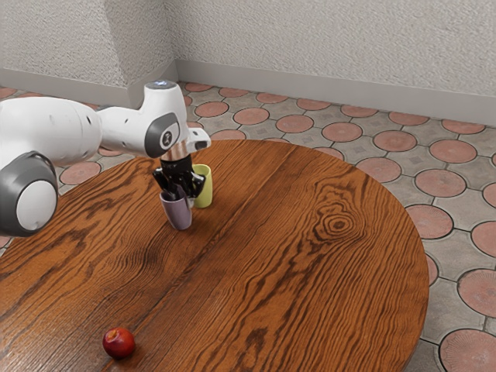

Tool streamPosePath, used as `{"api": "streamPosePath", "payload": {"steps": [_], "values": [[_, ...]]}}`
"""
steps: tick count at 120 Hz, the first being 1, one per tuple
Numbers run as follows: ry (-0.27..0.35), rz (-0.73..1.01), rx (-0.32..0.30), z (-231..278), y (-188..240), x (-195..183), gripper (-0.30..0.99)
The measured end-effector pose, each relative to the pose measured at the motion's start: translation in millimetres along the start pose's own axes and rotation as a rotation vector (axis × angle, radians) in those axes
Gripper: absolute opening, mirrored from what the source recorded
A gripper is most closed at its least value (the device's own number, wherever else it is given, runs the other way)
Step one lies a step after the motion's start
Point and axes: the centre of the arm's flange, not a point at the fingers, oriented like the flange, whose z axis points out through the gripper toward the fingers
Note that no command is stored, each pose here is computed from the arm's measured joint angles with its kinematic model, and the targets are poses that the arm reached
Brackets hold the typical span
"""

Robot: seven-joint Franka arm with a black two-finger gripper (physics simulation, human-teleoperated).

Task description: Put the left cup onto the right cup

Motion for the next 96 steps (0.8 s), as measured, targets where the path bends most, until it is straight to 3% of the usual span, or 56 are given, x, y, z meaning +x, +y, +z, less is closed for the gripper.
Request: {"api": "streamPosePath", "payload": {"steps": [29,64,96], "values": [[0.011,0.001,-0.006,-6,0,1,-0.03],[0.028,-0.006,-0.013,-22,-2,-3,-0.08],[0.074,-0.020,0.004,-94,-10,-21,-0.09]]}}
